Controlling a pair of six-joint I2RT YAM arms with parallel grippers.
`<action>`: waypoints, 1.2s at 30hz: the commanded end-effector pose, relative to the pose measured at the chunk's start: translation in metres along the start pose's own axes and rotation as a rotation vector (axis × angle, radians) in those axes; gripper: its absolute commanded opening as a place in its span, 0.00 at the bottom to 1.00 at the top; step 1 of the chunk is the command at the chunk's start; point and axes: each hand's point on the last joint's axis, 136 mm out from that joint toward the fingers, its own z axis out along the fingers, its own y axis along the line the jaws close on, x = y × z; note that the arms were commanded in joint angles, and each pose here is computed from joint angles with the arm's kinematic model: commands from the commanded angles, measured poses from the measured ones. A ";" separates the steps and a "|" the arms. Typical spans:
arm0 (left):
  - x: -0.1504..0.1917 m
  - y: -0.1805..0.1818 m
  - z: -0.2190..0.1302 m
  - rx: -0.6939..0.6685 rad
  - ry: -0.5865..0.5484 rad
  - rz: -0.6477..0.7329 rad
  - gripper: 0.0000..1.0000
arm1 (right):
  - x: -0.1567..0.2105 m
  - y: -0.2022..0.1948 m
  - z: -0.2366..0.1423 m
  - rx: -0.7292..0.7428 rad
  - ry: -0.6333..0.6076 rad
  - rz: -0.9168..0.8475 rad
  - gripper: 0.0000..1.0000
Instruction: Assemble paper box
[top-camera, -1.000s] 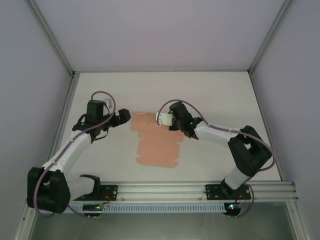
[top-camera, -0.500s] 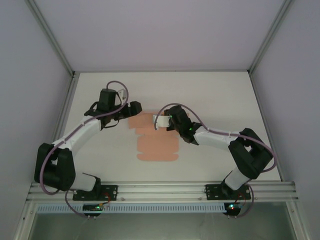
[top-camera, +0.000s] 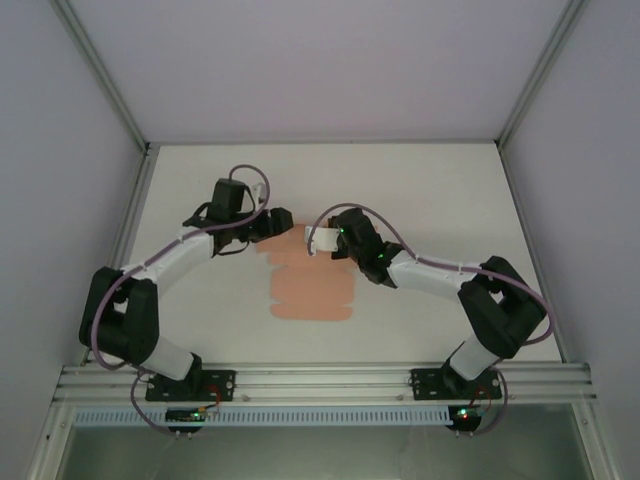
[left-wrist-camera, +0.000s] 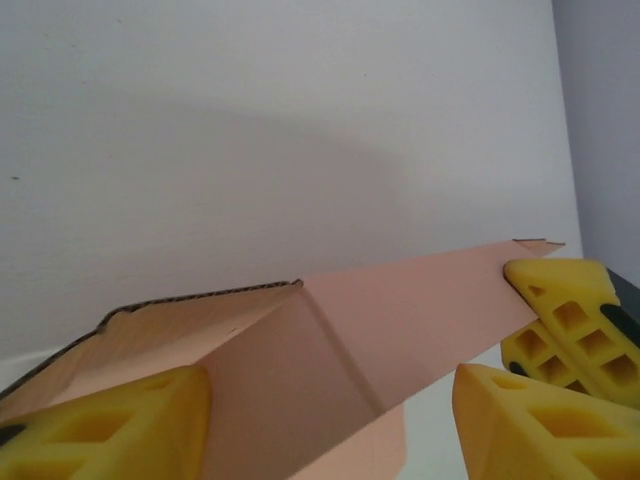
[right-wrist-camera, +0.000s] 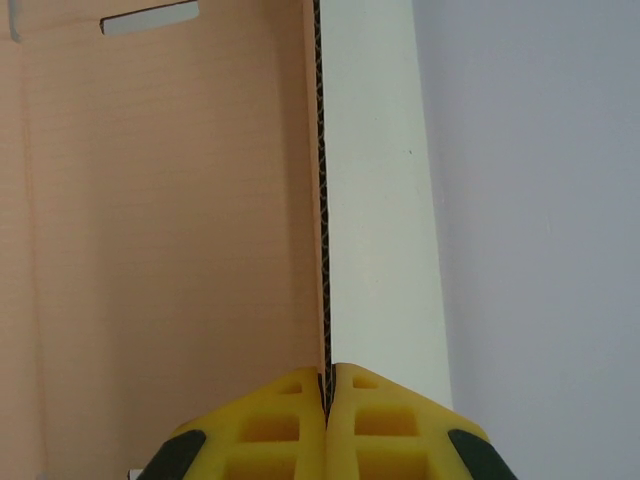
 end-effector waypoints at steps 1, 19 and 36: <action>-0.007 -0.023 0.006 0.119 -0.011 -0.014 0.60 | -0.012 -0.020 -0.009 0.030 -0.043 0.045 0.00; -0.020 -0.050 0.014 0.348 -0.058 -0.159 0.12 | -0.013 -0.008 -0.008 -0.011 -0.049 0.037 0.00; -0.010 -0.019 -0.003 0.099 -0.077 -0.058 0.83 | -0.007 -0.007 -0.015 -0.036 -0.034 0.036 0.00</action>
